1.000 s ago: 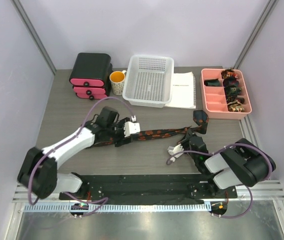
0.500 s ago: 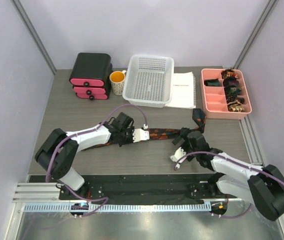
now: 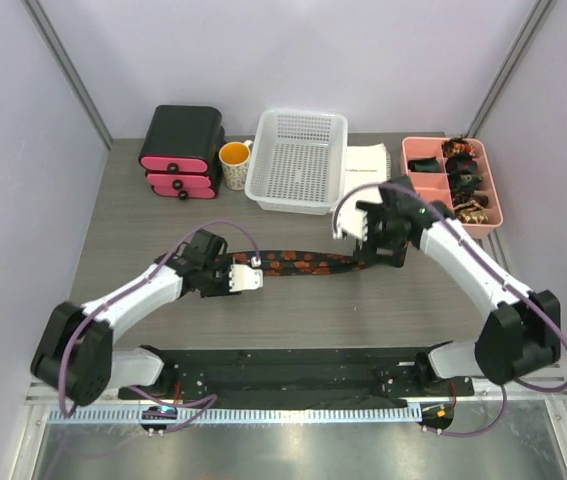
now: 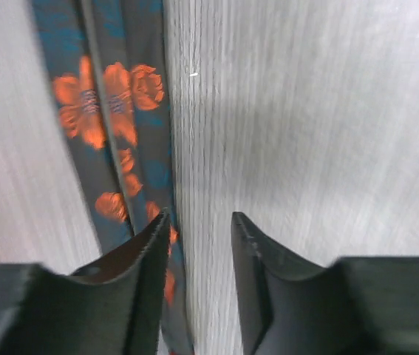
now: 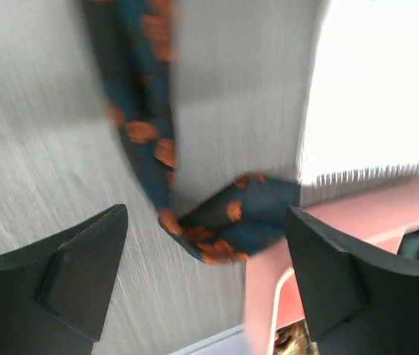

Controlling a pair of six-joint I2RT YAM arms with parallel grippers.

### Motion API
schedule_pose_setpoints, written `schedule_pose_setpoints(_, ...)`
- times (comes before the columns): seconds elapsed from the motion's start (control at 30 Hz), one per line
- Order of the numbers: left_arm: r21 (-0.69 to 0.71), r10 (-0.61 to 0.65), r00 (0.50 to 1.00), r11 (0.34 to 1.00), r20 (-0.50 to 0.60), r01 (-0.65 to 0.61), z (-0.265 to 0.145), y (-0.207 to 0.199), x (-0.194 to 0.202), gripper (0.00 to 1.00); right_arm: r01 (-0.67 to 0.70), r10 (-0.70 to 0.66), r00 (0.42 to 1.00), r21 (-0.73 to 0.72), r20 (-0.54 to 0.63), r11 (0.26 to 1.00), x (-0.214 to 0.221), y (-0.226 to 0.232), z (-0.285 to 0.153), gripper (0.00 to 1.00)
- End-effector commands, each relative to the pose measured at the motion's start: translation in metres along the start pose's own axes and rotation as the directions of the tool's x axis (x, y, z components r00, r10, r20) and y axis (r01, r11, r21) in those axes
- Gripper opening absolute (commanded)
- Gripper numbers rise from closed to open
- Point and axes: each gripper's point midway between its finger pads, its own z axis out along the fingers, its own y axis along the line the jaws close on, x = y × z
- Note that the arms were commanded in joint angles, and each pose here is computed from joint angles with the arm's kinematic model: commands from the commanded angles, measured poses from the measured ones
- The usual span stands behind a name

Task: Roll the ties
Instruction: Flatten out the tie at the center of the board.

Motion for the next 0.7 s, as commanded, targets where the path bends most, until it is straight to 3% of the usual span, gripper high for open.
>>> schedule_pose_setpoints(0.0, 0.009, 0.003, 0.992, 1.000, 0.124, -0.005, -0.029, -0.008, -0.025, 0.45, -0.388, 0.383, 0.921, -0.163, -0.064, 0.907, 0.025, 0.020, -0.011, 0.84)
schedule_pose_setpoints(0.07, 0.005, -0.001, 0.993, 1.000, 0.116, 0.001, -0.029, -0.006, -0.024, 0.46, -0.419, 0.411, 0.907, -0.103, -0.088, 0.902, 0.043, -0.003, -0.004, 0.70)
schedule_pose_setpoints(0.2, -0.033, -0.080, 0.996, 0.996, 0.046, 0.082, -0.015, 0.010, -0.014, 0.45, -0.515, 0.512, 0.849, 0.009, -0.134, 0.857, 0.056, -0.043, 0.014, 0.58)
schedule_pose_setpoints(0.37, -0.072, -0.142, 0.990, 0.988, -0.023, 0.140, 0.005, 0.021, 0.002, 0.43, -0.467, 0.475, 0.857, 0.089, -0.199, 0.880, 0.079, -0.059, 0.035, 0.39)
schedule_pose_setpoints(0.57, -0.100, -0.272, 0.955, 0.960, -0.116, 0.262, 0.019, 0.033, 0.036, 0.38, -0.443, 0.408, 0.825, 0.001, -0.392, 0.897, 0.116, 0.011, 0.043, 0.18)
schedule_pose_setpoints(0.67, -0.069, -0.330, 0.934, 0.944, -0.139, 0.323, 0.021, 0.032, 0.044, 0.37, -0.438, 0.397, 0.812, 0.001, -0.427, 0.899, 0.129, 0.050, 0.033, 0.17)
